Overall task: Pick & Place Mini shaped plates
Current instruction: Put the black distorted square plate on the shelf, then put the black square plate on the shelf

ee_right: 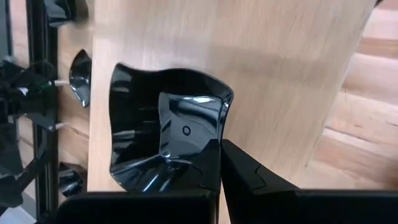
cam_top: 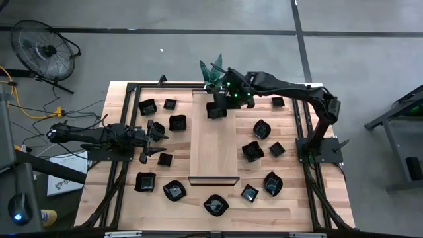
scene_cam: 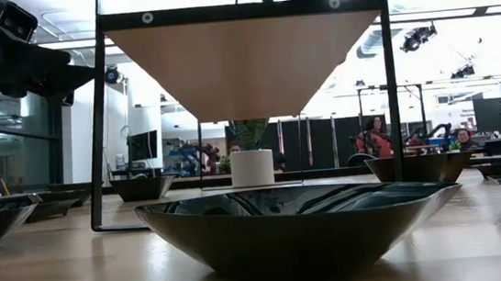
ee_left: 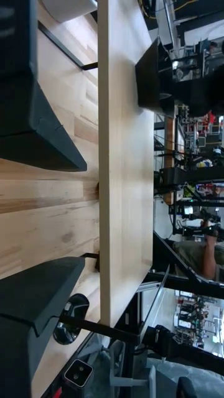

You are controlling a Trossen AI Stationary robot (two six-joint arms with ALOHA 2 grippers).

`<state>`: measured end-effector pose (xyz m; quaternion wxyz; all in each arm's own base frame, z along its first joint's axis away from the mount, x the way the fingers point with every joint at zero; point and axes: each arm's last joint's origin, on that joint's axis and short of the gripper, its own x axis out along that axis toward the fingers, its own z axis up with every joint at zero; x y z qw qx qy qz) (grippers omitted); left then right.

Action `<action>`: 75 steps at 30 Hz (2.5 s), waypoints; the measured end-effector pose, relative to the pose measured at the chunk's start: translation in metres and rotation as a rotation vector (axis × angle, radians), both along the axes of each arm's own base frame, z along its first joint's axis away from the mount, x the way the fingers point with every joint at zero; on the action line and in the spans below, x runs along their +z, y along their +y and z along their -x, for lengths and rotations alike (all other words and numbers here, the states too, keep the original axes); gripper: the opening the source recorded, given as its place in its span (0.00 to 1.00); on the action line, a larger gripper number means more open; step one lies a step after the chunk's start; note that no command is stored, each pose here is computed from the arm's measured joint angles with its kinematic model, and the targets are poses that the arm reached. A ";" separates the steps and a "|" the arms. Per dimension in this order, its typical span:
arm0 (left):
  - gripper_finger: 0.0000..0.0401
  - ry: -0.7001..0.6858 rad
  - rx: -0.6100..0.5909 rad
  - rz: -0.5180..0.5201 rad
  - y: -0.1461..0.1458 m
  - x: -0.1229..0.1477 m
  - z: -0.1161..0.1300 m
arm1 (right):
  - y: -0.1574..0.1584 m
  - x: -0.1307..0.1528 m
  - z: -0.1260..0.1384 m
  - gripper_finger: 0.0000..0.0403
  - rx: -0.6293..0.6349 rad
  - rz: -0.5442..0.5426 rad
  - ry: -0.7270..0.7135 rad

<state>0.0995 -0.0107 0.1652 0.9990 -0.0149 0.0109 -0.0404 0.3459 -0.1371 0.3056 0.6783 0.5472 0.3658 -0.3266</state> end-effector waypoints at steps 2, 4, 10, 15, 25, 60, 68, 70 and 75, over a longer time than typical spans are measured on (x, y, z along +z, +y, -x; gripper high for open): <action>0.58 0.000 0.000 0.000 0.000 0.000 0.000 | -0.001 0.001 -0.001 0.00 0.000 0.007 -0.010; 0.58 0.000 0.000 0.000 0.000 0.000 0.000 | -0.001 0.001 -0.002 0.00 0.000 0.012 -0.021; 0.58 0.000 0.000 0.000 0.000 0.000 0.000 | -0.002 0.001 -0.001 0.00 -0.002 0.051 -0.009; 0.58 0.000 0.000 0.000 0.000 0.000 0.000 | -0.003 0.001 -0.001 0.01 0.007 0.062 -0.007; 0.58 0.000 0.000 0.000 0.000 0.000 0.000 | -0.003 0.001 -0.001 0.11 0.011 0.064 -0.006; 0.58 0.000 0.000 0.000 0.000 0.000 0.000 | 0.061 0.068 0.105 0.18 0.221 0.446 0.434; 0.58 0.000 0.001 0.000 0.000 0.000 0.000 | 0.089 0.070 0.101 0.18 0.352 0.525 0.445; 0.58 0.000 0.000 0.000 0.000 0.000 0.000 | 0.098 0.069 0.098 0.18 0.388 0.533 0.439; 0.58 0.000 0.000 0.000 0.000 0.000 0.000 | 0.120 0.060 0.099 0.18 0.447 0.574 0.456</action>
